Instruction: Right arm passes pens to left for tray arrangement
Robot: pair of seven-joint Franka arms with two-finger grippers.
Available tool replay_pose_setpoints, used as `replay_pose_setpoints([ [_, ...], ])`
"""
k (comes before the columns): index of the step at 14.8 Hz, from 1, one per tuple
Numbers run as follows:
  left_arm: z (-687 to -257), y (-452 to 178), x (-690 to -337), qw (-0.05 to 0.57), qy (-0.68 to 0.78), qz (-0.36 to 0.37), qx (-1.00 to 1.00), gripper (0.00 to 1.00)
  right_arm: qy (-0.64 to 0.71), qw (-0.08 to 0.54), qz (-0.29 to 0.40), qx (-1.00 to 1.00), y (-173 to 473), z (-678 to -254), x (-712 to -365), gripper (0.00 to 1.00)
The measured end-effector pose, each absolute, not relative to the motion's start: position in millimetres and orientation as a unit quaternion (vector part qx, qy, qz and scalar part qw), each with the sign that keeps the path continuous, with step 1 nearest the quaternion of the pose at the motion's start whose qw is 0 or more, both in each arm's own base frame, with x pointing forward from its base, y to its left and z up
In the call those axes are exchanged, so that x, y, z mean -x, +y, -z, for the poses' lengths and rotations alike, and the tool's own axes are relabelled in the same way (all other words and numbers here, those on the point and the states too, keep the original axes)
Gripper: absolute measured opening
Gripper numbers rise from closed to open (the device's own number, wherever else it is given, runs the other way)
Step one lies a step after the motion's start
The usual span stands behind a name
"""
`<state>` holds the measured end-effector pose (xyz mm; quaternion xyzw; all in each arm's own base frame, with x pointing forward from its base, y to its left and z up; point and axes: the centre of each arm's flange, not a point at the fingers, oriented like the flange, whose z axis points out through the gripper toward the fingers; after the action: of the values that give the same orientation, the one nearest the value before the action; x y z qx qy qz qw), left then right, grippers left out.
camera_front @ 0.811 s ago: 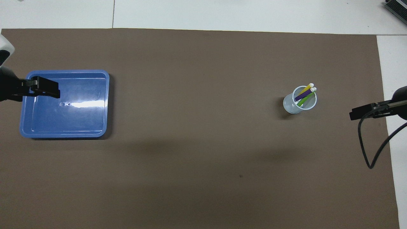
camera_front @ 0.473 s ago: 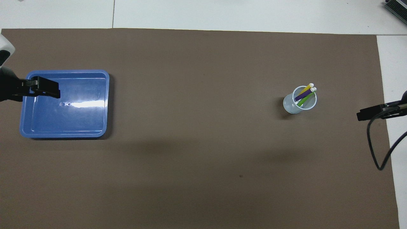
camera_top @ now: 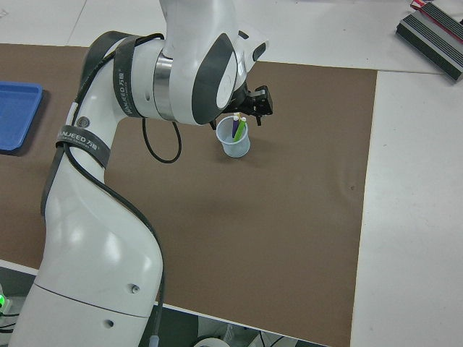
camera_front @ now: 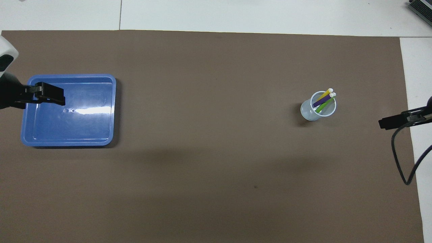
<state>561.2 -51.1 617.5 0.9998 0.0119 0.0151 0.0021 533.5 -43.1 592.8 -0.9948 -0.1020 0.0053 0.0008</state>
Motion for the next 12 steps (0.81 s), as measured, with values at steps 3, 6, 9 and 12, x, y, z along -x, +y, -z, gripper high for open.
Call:
replay_pose_setpoints([
  [3, -613, -52, -560, 0.002, 0.011, -0.010, -1.000, 1.00, -0.101, 0.004, -0.023, 0.995, -43, -574, -530, 1.00],
  [6, -609, -54, -558, 0.010, 0.011, -0.010, -1.000, 1.00, -0.114, 0.005, -0.025, 0.993, -47, -571, -528, 1.00],
  [9, -606, -56, -555, 0.018, 0.011, -0.009, -1.000, 1.00, -0.125, 0.005, -0.021, 0.992, -51, -574, -526, 1.00],
  [12, -604, -57, -551, 0.019, 0.011, -0.007, -1.000, 1.00, -0.122, 0.004, -0.018, 0.992, -54, -577, -525, 1.00],
])
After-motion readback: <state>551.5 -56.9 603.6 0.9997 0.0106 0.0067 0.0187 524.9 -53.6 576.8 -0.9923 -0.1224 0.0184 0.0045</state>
